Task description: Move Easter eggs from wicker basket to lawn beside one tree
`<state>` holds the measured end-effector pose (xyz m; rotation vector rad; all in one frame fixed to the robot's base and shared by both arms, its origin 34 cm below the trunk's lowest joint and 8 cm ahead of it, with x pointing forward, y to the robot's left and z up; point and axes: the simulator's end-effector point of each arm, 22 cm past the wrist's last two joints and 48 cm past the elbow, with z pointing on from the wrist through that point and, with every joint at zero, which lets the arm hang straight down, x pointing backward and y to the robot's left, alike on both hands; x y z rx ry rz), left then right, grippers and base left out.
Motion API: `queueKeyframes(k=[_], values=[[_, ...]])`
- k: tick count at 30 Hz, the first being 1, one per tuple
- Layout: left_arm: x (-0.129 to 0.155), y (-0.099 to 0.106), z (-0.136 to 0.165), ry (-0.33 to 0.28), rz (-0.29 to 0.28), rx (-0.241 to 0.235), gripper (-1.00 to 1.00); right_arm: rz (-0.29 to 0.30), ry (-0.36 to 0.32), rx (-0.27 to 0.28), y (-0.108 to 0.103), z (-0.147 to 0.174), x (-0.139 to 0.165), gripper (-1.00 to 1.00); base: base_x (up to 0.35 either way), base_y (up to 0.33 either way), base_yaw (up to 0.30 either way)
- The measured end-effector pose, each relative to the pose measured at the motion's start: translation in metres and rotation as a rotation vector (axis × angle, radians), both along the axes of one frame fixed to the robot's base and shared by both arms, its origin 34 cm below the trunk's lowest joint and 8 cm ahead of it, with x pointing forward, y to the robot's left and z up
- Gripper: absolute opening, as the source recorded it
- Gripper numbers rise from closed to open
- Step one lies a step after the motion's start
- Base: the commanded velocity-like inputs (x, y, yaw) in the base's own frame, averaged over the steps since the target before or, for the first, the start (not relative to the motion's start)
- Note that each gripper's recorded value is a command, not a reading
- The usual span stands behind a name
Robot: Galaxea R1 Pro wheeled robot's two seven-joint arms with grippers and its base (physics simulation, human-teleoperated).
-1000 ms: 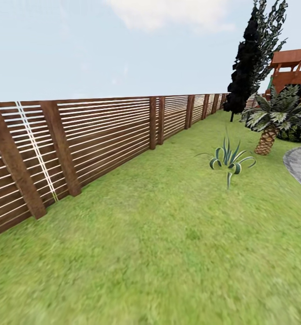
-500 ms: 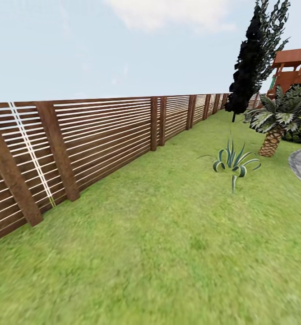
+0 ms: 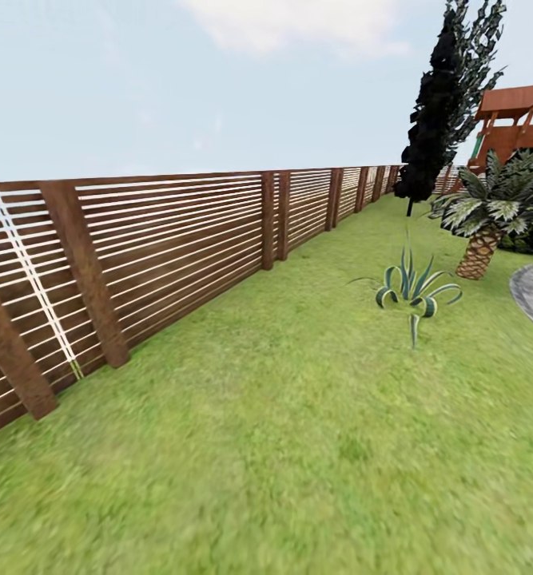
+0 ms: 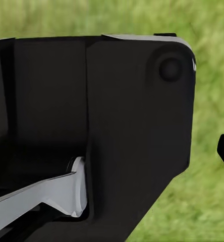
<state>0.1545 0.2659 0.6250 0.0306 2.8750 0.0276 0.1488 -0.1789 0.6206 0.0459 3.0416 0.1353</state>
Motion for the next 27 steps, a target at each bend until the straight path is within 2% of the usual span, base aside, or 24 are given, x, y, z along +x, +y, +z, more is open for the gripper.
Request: queueKeyframes(k=[7,27], values=[[0.0000,-0.0004,0.0000,0.000,0.001,0.000,1.00,-0.001,-0.001,0.001,0.0006,0.0001,0.0004,1.00,0.328,0.038,-0.047],[0.0003,-0.0011,0.0001,-0.002,0.001,-0.001,1.00,0.023,-0.005,0.005,0.0018,0.0002,0.0011,1.00,0.324,0.111,-0.003]])
